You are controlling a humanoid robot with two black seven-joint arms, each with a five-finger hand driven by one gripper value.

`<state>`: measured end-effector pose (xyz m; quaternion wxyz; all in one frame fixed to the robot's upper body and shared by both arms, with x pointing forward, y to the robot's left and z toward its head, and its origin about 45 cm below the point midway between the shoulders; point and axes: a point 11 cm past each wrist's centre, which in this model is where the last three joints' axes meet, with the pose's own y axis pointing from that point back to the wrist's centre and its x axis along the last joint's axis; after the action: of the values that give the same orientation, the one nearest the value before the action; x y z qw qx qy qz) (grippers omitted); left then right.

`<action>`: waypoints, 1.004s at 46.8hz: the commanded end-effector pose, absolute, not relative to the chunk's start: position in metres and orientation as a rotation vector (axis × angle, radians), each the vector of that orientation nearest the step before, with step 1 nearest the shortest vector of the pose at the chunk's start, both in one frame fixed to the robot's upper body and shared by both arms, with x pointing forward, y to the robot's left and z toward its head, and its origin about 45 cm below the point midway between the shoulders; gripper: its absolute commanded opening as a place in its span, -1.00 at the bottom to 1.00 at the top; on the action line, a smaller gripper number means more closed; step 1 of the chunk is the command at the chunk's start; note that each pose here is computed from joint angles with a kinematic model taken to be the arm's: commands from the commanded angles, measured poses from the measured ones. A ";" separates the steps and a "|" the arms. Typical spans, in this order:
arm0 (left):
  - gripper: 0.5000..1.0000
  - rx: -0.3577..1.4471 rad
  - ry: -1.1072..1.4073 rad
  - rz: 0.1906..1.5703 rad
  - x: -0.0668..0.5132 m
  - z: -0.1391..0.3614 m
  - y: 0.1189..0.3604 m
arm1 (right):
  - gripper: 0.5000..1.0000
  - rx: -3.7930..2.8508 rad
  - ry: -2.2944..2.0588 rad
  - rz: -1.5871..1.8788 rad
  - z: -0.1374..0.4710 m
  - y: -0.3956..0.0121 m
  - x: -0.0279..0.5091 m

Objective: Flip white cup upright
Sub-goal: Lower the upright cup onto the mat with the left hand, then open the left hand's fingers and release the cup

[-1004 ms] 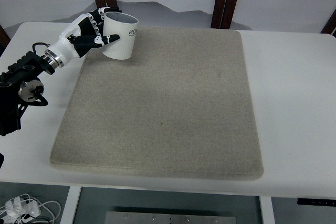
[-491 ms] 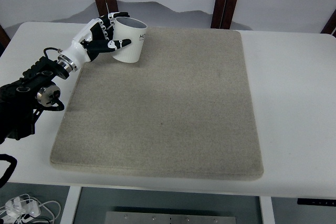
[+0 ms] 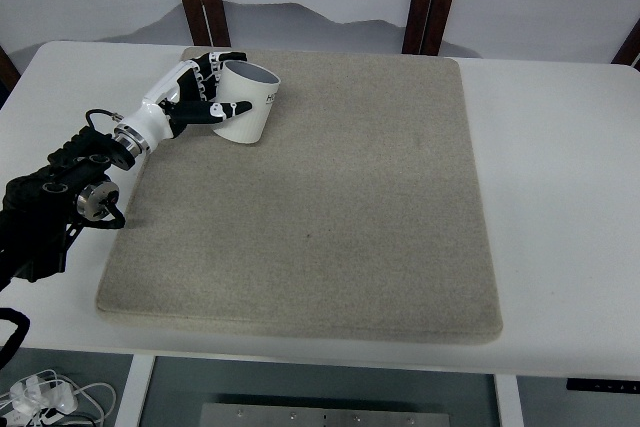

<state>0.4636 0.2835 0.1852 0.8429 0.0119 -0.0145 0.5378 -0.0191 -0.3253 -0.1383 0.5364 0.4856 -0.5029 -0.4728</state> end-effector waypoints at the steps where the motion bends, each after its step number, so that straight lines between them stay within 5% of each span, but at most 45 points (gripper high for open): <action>1: -1.00 0.028 -0.020 1.132 0.461 0.180 0.280 | 0.81 1.156 -1.197 -1.126 -0.138 -0.325 -0.019; 10: -0.94 0.030 -0.014 1.134 0.459 0.177 0.280 | 0.81 1.156 -1.197 -1.126 -0.138 -0.325 -0.019; 35: 0.27 0.005 -0.001 1.141 0.460 0.178 0.278 | 0.81 1.156 -1.197 -1.126 -0.138 -0.325 -0.019; 39: 0.85 0.001 0.000 1.139 0.460 0.178 0.277 | 0.81 1.156 -1.197 -1.126 -0.138 -0.325 -0.019; 47: 0.98 -0.018 0.014 1.137 0.460 0.180 0.277 | 0.81 1.156 -1.197 -1.126 -0.138 -0.325 -0.019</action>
<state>0.4599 0.2767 0.1795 0.8429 -0.0038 0.0025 0.5380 -0.0192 -0.3253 -0.1383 0.5364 0.4856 -0.5029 -0.4728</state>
